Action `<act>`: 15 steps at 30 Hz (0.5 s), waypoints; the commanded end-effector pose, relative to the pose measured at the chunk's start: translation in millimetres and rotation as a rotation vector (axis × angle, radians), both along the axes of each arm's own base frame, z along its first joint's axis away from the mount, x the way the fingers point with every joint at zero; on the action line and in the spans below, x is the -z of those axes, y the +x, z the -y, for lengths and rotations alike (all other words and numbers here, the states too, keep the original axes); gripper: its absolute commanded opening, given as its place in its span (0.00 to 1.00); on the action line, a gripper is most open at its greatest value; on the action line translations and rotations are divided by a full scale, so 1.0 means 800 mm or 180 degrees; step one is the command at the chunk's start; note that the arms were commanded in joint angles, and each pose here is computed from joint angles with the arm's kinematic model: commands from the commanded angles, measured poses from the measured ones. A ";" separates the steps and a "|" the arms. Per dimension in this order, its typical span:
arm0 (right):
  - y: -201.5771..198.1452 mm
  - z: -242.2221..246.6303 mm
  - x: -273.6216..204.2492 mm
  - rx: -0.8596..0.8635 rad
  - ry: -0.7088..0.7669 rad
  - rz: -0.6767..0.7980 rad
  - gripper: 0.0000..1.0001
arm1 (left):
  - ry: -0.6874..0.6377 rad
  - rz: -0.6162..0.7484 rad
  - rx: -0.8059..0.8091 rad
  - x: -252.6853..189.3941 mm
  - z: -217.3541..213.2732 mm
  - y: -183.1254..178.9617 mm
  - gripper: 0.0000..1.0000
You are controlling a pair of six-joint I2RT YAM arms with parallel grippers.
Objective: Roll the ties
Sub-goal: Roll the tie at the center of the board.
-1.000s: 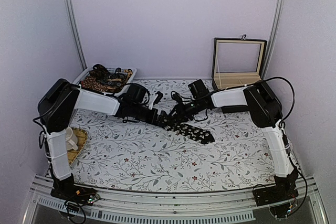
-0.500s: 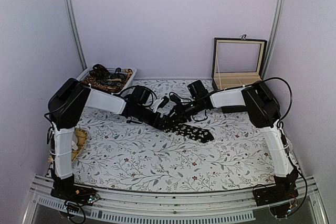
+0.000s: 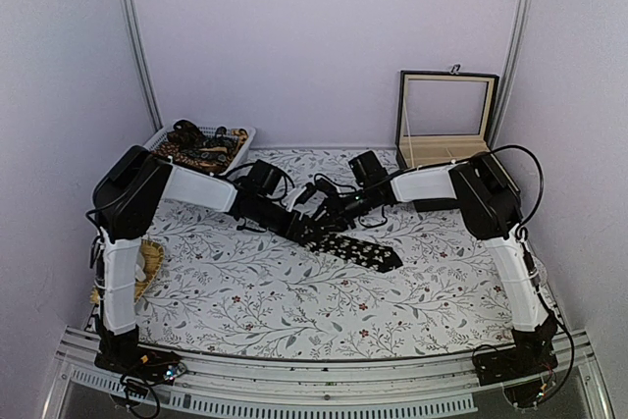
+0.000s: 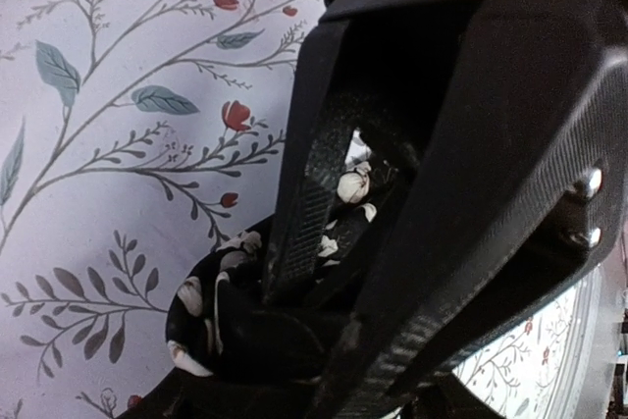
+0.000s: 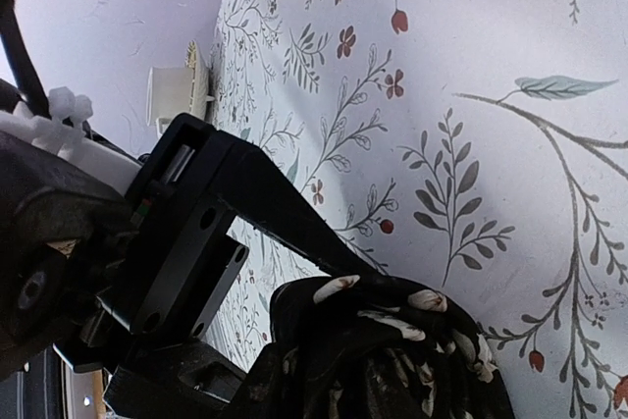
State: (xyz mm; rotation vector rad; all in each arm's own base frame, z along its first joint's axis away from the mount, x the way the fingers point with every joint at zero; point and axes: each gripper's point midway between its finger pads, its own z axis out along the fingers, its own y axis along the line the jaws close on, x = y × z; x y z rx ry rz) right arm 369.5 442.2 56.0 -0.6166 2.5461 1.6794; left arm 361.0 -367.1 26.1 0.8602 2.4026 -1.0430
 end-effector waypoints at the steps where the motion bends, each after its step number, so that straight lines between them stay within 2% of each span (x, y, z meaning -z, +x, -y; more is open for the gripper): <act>1: -0.013 -0.006 0.052 -0.0107 -0.0118 -0.0176 0.25 | 0.0066 -0.0306 -0.0014 0.020 -0.006 -0.010 0.55; 6: -0.014 -0.004 0.056 -0.0106 -0.0154 -0.0184 0.25 | -0.0019 -0.0388 -0.0007 0.016 -0.004 -0.010 0.52; 8: -0.013 -0.001 0.056 -0.0079 -0.0204 -0.0169 0.26 | -0.0010 -0.0434 -0.0037 0.019 -0.006 -0.009 0.43; 11: -0.004 0.011 0.041 0.0014 -0.0256 -0.0037 0.32 | 0.0037 -0.0496 -0.0065 0.025 -0.013 -0.010 0.33; 14: 0.011 0.041 0.021 0.0228 -0.0316 0.0061 0.41 | 0.0102 -0.0576 -0.0104 0.030 -0.022 -0.012 0.27; 15: 0.018 0.052 -0.003 0.0318 -0.0292 0.0173 0.44 | 0.0117 -0.0592 -0.0120 0.031 -0.025 -0.012 0.25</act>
